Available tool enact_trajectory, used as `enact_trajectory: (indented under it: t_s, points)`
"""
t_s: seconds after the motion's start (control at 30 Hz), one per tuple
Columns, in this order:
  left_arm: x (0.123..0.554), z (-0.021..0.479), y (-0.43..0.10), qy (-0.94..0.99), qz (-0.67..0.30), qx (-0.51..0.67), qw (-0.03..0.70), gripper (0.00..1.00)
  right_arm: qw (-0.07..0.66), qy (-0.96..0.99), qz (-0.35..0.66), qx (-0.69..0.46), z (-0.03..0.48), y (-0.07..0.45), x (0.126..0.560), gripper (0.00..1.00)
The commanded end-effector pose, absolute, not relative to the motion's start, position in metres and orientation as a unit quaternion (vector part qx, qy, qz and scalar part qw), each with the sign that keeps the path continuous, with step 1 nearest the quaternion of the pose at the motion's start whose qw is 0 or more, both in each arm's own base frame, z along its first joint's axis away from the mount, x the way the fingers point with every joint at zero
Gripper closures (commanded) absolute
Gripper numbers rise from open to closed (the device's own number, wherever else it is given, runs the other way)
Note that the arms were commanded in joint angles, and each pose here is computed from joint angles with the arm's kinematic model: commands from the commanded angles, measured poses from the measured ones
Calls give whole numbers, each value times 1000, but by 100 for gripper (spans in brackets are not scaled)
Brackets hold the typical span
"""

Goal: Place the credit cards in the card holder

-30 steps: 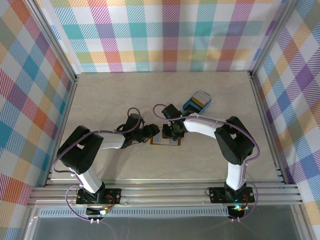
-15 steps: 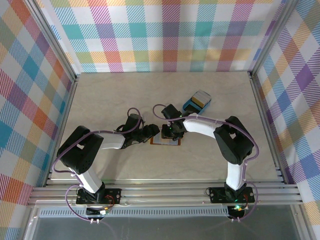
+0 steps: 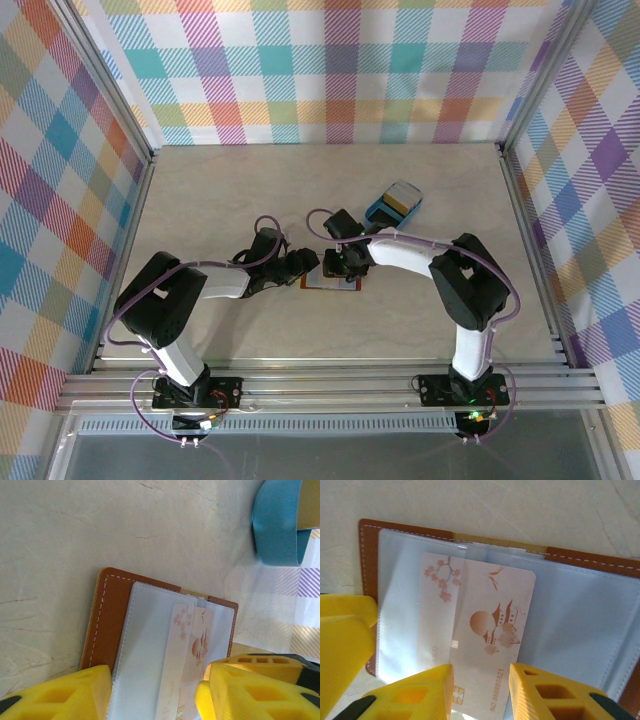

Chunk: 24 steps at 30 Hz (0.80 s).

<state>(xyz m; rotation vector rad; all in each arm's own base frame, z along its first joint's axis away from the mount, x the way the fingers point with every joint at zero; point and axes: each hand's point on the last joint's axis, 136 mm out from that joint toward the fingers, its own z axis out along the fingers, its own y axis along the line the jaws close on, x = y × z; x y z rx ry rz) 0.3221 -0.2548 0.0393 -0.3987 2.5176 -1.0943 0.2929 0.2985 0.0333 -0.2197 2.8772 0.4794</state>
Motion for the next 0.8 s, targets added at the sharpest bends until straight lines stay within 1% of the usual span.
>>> enact_trajectory:
  t_s: [0.0,0.43,0.77]
  points:
    - [285,-16,-229,929,-309,-172,113,45,100,978,168,-76,28,305,293,64]
    - [285,-17,-230,929,-310,-171,112,45,94,966,225,-83,33,328,293,65]
    - [285,-18,-230,925,-315,-178,112,46,104,951,277,-87,58,337,287,67]
